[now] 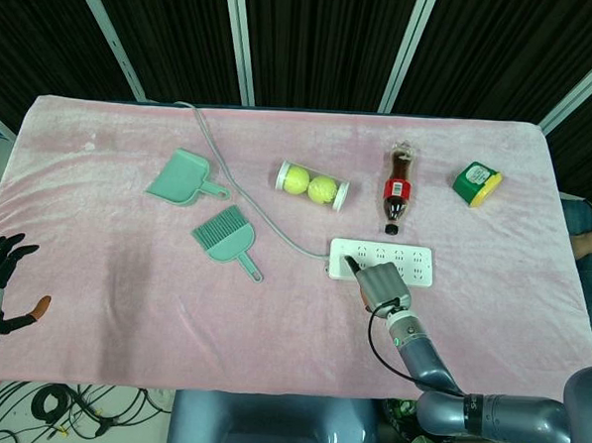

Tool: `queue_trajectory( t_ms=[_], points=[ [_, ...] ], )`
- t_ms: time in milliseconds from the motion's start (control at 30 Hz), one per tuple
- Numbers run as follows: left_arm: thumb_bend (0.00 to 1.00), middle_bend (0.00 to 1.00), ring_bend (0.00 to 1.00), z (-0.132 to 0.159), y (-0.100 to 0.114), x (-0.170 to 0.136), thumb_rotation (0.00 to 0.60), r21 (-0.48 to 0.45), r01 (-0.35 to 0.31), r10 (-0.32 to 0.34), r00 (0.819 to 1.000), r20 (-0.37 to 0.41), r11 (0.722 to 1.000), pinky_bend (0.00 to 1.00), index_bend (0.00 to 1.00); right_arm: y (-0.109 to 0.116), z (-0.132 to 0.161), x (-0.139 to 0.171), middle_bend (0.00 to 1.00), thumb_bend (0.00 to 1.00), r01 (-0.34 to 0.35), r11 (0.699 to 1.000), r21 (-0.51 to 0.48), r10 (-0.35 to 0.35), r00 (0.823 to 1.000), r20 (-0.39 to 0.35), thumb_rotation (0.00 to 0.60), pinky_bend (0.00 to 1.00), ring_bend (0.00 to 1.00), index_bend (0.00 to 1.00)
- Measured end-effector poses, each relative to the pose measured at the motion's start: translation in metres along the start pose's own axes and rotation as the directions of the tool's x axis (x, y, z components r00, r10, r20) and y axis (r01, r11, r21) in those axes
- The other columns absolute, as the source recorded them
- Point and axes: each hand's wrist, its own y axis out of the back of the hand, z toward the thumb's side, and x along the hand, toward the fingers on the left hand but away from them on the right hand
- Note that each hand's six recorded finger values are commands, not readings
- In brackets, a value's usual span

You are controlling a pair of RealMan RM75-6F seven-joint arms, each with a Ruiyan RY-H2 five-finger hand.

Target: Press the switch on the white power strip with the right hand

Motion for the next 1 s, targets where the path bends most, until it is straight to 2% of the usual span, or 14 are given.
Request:
queue_trajectory(
  t_ms=[1000],
  points=[
    [0.27, 0.08, 0.03, 0.0007, -0.0005, 0.0003, 0.6, 0.004, 0.002, -0.002, 1.0, 0.001, 1.0, 0.0, 0.19, -0.0006, -0.0004, 0.001, 0.92, 0.65, -0.007, 1.0, 0.002, 0.007, 1.0, 0.0, 0.6, 0.98, 0.97, 0.12]
  ],
)
